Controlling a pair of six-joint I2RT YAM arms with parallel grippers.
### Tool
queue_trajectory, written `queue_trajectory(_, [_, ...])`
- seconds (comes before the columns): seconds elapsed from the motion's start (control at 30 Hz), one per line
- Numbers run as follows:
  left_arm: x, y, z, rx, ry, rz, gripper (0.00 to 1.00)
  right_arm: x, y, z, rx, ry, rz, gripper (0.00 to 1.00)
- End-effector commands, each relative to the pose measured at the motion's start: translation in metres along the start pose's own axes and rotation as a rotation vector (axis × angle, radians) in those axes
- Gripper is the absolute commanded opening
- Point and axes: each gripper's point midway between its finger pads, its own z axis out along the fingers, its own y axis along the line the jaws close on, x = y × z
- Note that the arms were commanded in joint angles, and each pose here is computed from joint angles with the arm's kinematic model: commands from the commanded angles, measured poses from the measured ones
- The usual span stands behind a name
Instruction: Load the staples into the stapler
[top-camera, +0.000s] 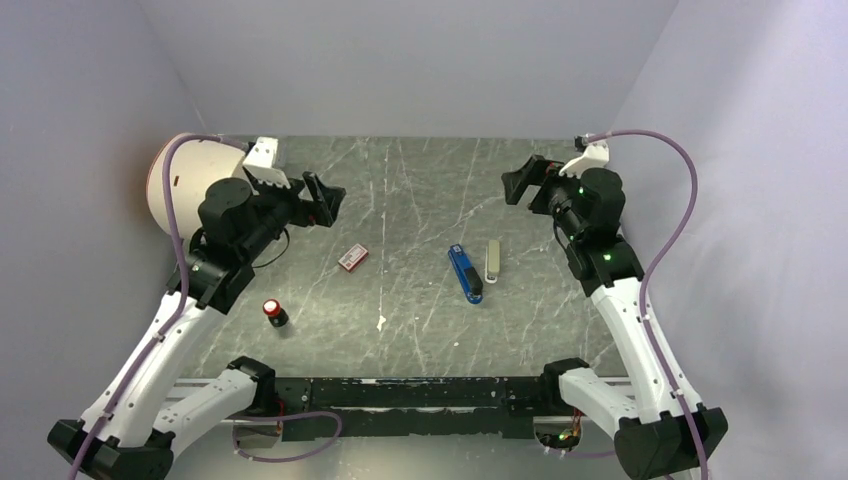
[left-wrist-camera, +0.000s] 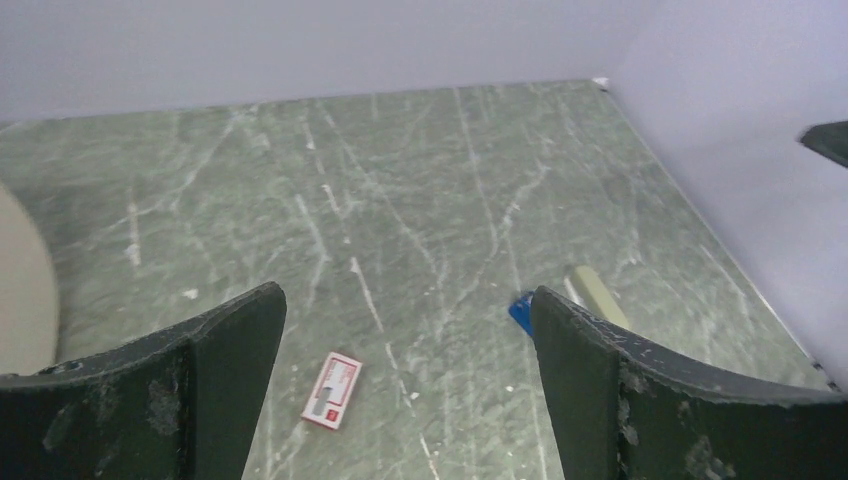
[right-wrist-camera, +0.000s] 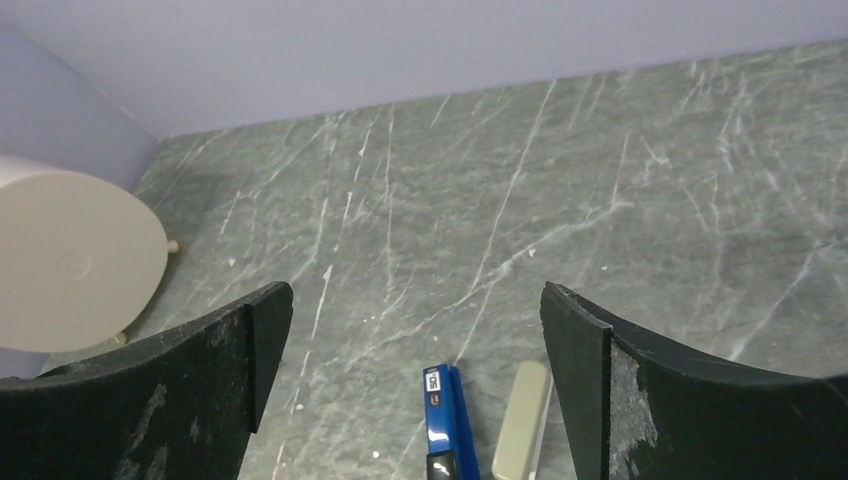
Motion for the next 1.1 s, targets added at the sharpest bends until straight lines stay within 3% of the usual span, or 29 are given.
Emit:
queue_trajectory(0.0, [-0.008, -0.036, 0.002, 0.203, -0.026, -0.021, 0.97, -0.001, 0.012, 0.002, -0.072, -0.019, 0.064, 1.00])
queue_trajectory(0.1, [-0.008, -0.069, -0.005, 0.388, -0.002, -0.065, 0.97, 0.006, 0.023, 0.007, -0.125, 0.010, 0.150, 0.99])
queue_trajectory(0.2, [-0.006, -0.099, -0.019, 0.570, 0.026, -0.118, 0.97, 0.014, 0.032, 0.013, -0.168, 0.031, 0.254, 0.91])
queue_trajectory(0.33, [0.007, -0.099, -0.017, 0.563, 0.075, -0.210, 0.97, 0.023, 0.047, 0.022, -0.269, 0.057, 0.294, 0.87])
queue_trajectory(0.47, [0.041, -0.071, -0.003, 0.394, 0.143, -0.296, 0.97, 0.049, 0.062, 0.039, -0.308, 0.172, 0.302, 0.83])
queue_trajectory(0.57, [0.078, -0.037, 0.006, 0.171, 0.236, -0.387, 0.97, 0.075, 0.087, 0.052, -0.336, 0.271, 0.265, 0.82])
queue_trajectory(0.77, [0.151, 0.021, -0.001, -0.209, 0.425, -0.469, 0.97, 0.135, 0.136, 0.084, -0.254, 0.396, 0.132, 0.82])
queue_trajectory(0.9, [0.162, 0.039, -0.010, -0.313, 0.407, -0.491, 0.96, 0.180, 0.168, 0.108, -0.210, 0.477, 0.024, 0.79])
queue_trajectory(1.07, [0.157, 0.077, -0.032, -0.513, 0.274, -0.505, 0.80, 0.249, 0.220, 0.139, -0.166, 0.579, -0.087, 0.76])
